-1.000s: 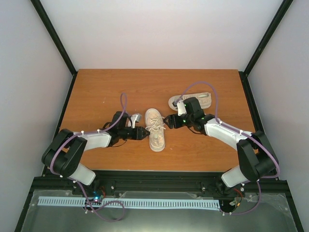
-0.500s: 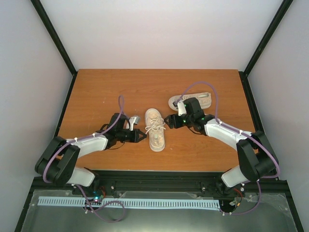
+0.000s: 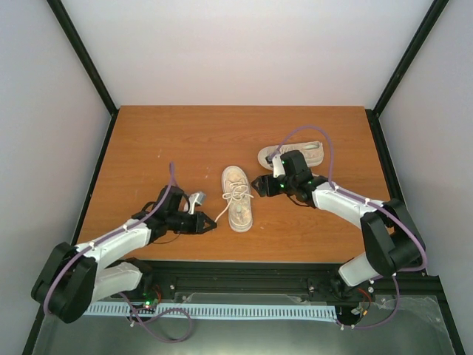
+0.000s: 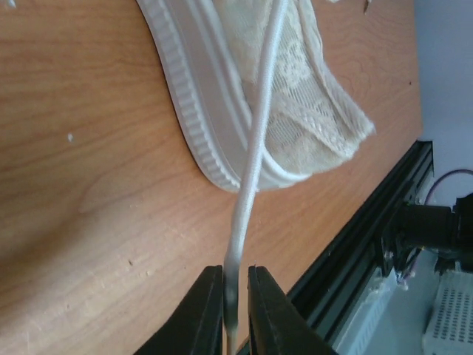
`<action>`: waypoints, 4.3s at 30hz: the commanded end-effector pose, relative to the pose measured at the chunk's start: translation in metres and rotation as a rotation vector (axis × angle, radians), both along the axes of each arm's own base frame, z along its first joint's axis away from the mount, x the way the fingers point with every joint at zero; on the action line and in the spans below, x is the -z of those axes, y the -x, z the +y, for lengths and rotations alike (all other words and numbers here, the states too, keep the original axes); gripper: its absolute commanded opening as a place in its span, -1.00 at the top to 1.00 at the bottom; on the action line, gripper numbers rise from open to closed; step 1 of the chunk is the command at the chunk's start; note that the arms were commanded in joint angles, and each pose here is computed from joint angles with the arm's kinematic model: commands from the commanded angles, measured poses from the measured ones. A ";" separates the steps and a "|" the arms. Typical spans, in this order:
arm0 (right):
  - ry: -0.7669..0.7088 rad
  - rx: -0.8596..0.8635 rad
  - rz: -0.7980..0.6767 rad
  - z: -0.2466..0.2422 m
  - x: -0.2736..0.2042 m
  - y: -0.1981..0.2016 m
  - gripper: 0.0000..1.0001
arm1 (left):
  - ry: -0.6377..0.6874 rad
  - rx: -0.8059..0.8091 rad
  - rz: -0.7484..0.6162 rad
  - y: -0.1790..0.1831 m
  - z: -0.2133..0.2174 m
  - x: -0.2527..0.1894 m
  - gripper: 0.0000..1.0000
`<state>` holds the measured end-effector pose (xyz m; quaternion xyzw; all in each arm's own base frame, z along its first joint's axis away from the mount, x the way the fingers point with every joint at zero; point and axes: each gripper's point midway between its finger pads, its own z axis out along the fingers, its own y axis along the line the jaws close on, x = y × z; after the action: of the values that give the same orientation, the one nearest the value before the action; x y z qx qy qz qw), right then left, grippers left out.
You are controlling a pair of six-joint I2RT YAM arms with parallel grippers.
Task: Tie the shoes
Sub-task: Tie the shoelace on the shoe.
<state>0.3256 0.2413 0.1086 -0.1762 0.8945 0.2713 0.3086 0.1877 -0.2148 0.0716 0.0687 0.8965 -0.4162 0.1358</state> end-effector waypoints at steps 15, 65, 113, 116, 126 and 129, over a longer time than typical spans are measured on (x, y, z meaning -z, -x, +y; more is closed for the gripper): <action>-0.172 -0.028 0.128 0.027 0.007 -0.001 -0.44 | 0.047 -0.234 -0.154 -0.086 -0.004 -0.054 -0.12; -0.276 -0.182 0.234 0.076 0.004 0.004 -0.11 | 0.159 -0.306 -0.040 -0.137 -0.032 -0.010 0.22; -0.185 0.035 0.111 0.027 -0.001 -0.039 0.06 | 0.059 -0.272 -0.077 -0.118 -0.012 -0.001 0.99; -0.195 0.061 0.058 0.013 -0.019 -0.036 -0.34 | 0.056 -0.245 -0.084 -0.124 -0.017 -0.006 0.99; -0.289 -0.070 0.016 0.002 -0.004 0.029 -0.28 | 0.047 -0.217 -0.077 -0.128 -0.022 -0.005 0.99; -0.262 -0.126 0.016 0.013 0.005 0.035 -0.17 | 0.046 -0.215 -0.072 -0.128 -0.023 -0.003 0.99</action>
<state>0.2958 0.2344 0.0962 -0.1333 0.8676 0.3816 0.2898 0.3079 -0.2347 0.0678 -0.0300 0.8866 -0.4123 0.2072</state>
